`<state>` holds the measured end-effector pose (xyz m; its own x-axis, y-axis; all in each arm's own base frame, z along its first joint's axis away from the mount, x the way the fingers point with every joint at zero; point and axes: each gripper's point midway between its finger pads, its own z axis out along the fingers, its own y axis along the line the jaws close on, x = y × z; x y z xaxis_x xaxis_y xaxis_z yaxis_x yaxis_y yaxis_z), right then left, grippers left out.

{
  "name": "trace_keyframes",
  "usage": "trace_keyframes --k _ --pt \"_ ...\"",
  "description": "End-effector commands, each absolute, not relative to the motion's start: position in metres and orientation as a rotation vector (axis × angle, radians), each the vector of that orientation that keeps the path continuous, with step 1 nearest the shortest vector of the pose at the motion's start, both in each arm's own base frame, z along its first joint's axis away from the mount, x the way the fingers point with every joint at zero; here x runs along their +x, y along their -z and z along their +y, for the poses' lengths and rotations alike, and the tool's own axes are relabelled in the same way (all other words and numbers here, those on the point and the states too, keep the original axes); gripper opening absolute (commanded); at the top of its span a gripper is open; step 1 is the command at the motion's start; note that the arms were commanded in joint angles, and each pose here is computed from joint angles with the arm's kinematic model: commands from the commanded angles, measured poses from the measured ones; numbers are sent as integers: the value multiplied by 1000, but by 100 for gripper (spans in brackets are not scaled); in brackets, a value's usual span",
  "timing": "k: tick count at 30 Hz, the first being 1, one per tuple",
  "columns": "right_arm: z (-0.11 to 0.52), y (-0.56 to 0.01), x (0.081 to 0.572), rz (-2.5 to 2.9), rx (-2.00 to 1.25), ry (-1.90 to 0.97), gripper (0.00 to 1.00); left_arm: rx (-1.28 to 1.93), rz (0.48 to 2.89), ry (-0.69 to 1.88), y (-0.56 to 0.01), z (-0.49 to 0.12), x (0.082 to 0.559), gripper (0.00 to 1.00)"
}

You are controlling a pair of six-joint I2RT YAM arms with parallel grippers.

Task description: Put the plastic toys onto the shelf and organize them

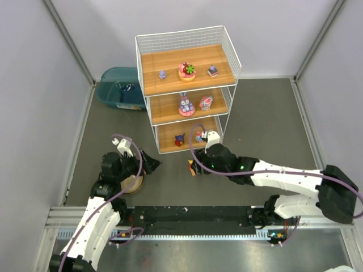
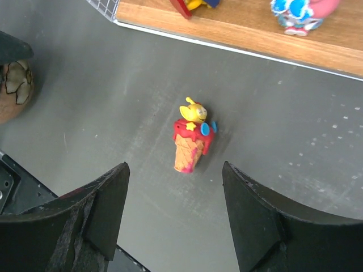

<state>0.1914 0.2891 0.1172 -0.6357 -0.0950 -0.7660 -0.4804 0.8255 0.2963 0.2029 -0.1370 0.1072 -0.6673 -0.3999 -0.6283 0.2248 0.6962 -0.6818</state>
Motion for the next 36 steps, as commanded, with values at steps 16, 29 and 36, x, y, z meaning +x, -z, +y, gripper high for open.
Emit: trace_keyframes --k 16,29,36 --pt "327 -57 207 2298 -289 -639 52 -88 2026 968 -127 -138 210 99" --pt "314 -40 198 2341 -307 -601 6 -90 2028 969 -126 -138 209 99" --pt "286 -52 176 2343 -385 -500 0 -90 2025 970 -127 -138 209 99"
